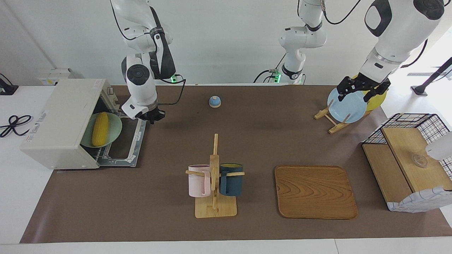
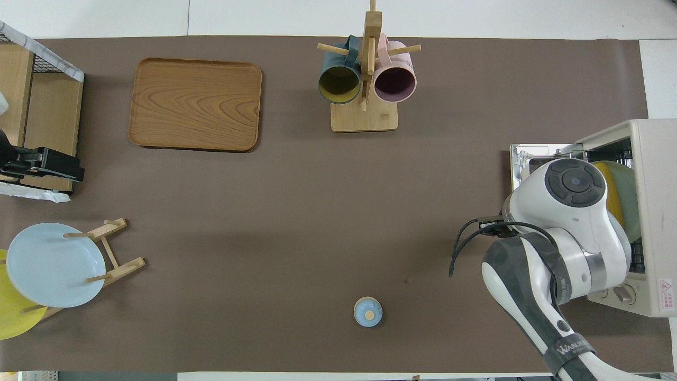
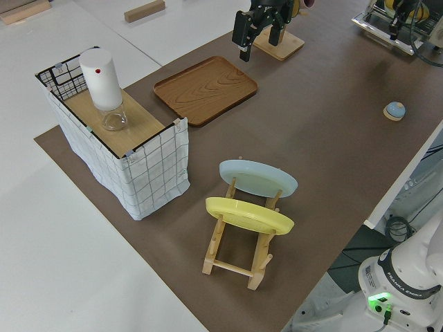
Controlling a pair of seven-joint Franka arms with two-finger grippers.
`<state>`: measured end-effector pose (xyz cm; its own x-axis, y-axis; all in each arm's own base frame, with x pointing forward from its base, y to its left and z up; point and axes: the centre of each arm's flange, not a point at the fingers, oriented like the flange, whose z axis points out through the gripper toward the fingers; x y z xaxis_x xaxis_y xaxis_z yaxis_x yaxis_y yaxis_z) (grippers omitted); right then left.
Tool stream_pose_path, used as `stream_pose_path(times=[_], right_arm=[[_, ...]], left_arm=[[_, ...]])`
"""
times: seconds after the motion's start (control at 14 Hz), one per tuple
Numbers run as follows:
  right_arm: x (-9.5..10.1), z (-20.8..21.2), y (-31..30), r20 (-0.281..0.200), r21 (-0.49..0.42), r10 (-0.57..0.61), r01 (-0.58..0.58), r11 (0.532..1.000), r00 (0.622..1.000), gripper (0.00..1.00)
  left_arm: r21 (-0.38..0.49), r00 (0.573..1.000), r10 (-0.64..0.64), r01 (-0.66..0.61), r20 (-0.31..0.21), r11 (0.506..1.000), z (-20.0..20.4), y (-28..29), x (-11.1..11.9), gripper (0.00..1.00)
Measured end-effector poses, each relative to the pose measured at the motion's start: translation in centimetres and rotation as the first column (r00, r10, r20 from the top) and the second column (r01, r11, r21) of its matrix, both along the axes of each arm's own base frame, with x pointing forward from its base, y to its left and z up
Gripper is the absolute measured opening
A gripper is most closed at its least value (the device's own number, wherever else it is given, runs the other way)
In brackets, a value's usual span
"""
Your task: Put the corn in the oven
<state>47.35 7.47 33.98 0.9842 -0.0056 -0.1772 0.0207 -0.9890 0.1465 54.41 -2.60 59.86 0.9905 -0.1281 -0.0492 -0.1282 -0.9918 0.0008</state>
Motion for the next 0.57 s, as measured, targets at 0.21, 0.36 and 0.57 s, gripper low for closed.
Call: stream_pose_path(times=[0.21, 0.36, 0.57], right_arm=[[-0.9, -1.8, -0.2, 0.024, 0.009, -0.017, 0.017, 1.000, 1.000, 0.01], [-1.5, -2.9, -1.1, 0.034, 0.015, -0.033, 0.033, 0.999, 0.999, 0.01], [-1.9, -3.5, -2.9, 0.026, 0.016, -0.063, 0.062, 0.998, 0.998, 0.01]], left_arm=[[0.000, 1.000, 0.000, 0.000, 0.000, 1.000, 0.0, 0.0, 0.0, 1.00], [0.000, 1.000, 0.001, -0.001, 0.000, 1.000, 0.0, 0.0, 0.0, 1.00], [0.000, 1.000, 0.001, -0.001, 0.000, 1.000, 0.0, 0.1, 0.0, 1.00]])
